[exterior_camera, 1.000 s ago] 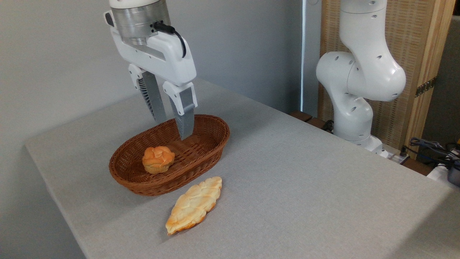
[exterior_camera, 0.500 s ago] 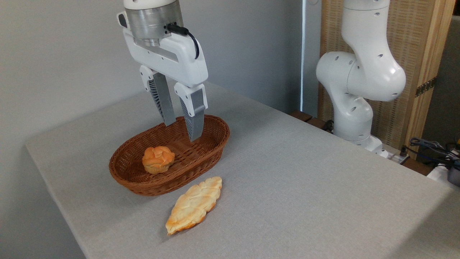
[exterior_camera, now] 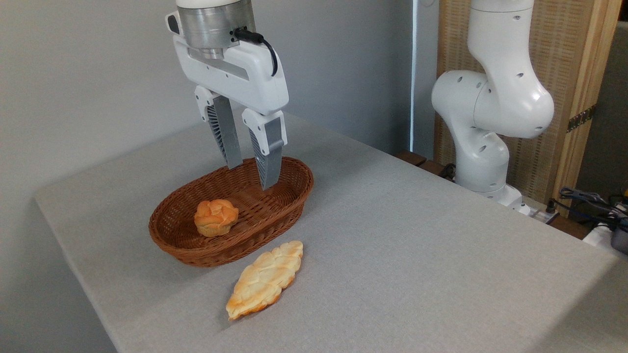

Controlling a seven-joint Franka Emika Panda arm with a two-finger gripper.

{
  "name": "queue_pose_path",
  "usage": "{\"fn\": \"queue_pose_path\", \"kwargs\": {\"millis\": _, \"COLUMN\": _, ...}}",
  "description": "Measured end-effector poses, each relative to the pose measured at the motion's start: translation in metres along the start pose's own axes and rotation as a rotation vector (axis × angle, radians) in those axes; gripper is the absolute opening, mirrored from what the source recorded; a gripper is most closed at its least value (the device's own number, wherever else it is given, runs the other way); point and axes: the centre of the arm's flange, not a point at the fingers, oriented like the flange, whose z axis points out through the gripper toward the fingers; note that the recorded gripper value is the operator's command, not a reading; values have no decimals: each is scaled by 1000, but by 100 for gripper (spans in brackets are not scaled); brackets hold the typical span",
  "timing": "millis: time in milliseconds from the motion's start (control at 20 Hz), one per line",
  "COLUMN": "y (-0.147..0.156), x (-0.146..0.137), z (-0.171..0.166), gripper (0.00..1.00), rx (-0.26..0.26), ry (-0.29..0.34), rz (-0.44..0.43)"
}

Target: Put bread into the basket

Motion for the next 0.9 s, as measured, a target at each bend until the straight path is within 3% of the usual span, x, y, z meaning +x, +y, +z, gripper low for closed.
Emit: {"fn": "queue_pose_path", "kwargs": {"millis": 900, "y": -5, "x": -4, "z": 1, "gripper": 100, "rx": -7, "ry": 1, "rz": -5}}
